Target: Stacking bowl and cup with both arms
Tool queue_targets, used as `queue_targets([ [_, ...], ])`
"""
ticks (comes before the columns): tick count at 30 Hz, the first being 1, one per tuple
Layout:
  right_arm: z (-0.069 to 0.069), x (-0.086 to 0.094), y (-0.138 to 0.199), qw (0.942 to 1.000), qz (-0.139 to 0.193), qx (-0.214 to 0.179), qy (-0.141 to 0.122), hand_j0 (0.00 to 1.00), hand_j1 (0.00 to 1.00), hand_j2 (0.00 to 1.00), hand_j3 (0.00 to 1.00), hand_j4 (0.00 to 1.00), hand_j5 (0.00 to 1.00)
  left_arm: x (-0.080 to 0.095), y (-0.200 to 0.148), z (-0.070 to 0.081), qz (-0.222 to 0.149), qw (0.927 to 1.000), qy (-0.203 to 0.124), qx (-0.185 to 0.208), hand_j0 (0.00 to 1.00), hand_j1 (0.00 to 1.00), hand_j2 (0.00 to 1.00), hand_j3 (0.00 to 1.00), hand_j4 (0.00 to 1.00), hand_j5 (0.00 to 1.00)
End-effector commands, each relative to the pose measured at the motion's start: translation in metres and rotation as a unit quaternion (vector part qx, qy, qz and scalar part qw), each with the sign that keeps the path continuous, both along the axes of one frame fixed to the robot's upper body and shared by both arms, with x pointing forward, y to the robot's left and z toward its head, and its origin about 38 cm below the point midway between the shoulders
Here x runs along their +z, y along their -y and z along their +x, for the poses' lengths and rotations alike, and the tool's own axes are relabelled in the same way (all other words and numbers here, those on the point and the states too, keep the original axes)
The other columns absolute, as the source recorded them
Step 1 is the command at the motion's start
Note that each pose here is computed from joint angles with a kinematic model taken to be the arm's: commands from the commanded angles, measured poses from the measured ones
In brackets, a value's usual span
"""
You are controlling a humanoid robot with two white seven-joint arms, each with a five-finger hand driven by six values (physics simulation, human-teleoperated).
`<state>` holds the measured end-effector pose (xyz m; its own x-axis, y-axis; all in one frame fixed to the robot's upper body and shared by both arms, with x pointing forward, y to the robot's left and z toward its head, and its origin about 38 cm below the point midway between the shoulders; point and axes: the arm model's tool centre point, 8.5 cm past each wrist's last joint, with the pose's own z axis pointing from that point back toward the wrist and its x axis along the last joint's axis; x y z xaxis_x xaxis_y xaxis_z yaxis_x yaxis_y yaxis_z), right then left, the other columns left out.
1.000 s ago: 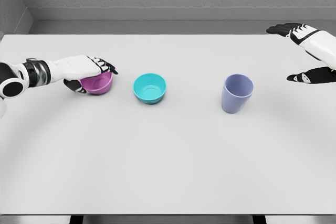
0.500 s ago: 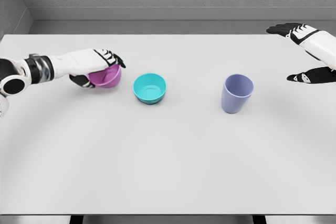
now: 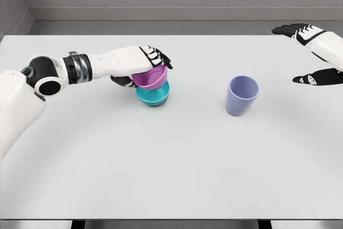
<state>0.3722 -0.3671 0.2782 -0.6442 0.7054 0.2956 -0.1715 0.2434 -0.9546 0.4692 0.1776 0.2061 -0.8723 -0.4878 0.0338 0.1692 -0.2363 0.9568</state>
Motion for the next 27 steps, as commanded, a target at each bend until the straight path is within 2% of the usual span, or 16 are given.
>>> queue_targets([
  [1, 0.0001, 0.0004, 0.0003, 1.0, 0.002, -0.001, 0.0, 1.0, 1.0, 1.0, 1.0, 1.0, 1.0, -0.0003, 0.0059, -0.0006, -0.006, 1.0, -0.001, -0.004, 0.57, 0.57, 0.57, 0.57, 0.57, 0.57],
  [7, -0.0003, -0.0007, 0.0004, 1.0, 0.002, -0.001, -0.002, 1.0, 1.0, 1.0, 1.0, 1.0, 1.0, -0.0062, 0.0033, -0.0005, 0.002, 1.0, -0.009, -0.001, 0.69, 0.69, 0.69, 0.69, 0.69, 0.69],
  [16, -0.0003, -0.0007, 0.0004, 1.0, 0.002, -0.001, -0.002, 1.0, 1.0, 1.0, 1.0, 1.0, 1.0, -0.0082, 0.0018, -0.0003, 0.007, 0.9999, -0.011, 0.001, 0.79, 0.79, 0.79, 0.79, 0.79, 0.79],
  [17, -0.0003, -0.0007, 0.0004, 1.0, 0.002, -0.001, -0.002, 1.0, 1.0, 1.0, 1.0, 1.0, 1.0, -0.0082, 0.0018, -0.0003, 0.007, 0.9999, -0.011, 0.001, 0.86, 0.86, 0.86, 0.86, 0.86, 0.86],
  [18, -0.0003, -0.0007, 0.0004, 1.0, 0.002, -0.001, -0.002, 1.0, 1.0, 1.0, 1.0, 1.0, 1.0, -0.009, 0.0011, 0.0001, 0.008, 0.9999, -0.012, 0.002, 0.88, 0.88, 0.88, 0.88, 0.88, 0.88],
  [19, -0.0003, -0.0007, 0.0004, 1.0, 0.002, -0.001, -0.002, 1.0, 1.0, 1.0, 1.0, 1.0, 1.0, -0.009, 0.0011, 0.0001, 0.008, 0.9999, -0.012, 0.002, 1.0, 1.0, 1.0, 1.0, 1.0, 1.0],
  [27, 0.0, -0.0011, 0.0003, 1.0, 0.003, -0.002, -0.002, 1.0, 1.0, 1.0, 1.0, 1.0, 1.0, -0.0074, -0.0029, 0.0007, 0.01, 0.9999, -0.01, 0.005, 1.0, 1.0, 1.0, 1.0, 1.0, 1.0],
])
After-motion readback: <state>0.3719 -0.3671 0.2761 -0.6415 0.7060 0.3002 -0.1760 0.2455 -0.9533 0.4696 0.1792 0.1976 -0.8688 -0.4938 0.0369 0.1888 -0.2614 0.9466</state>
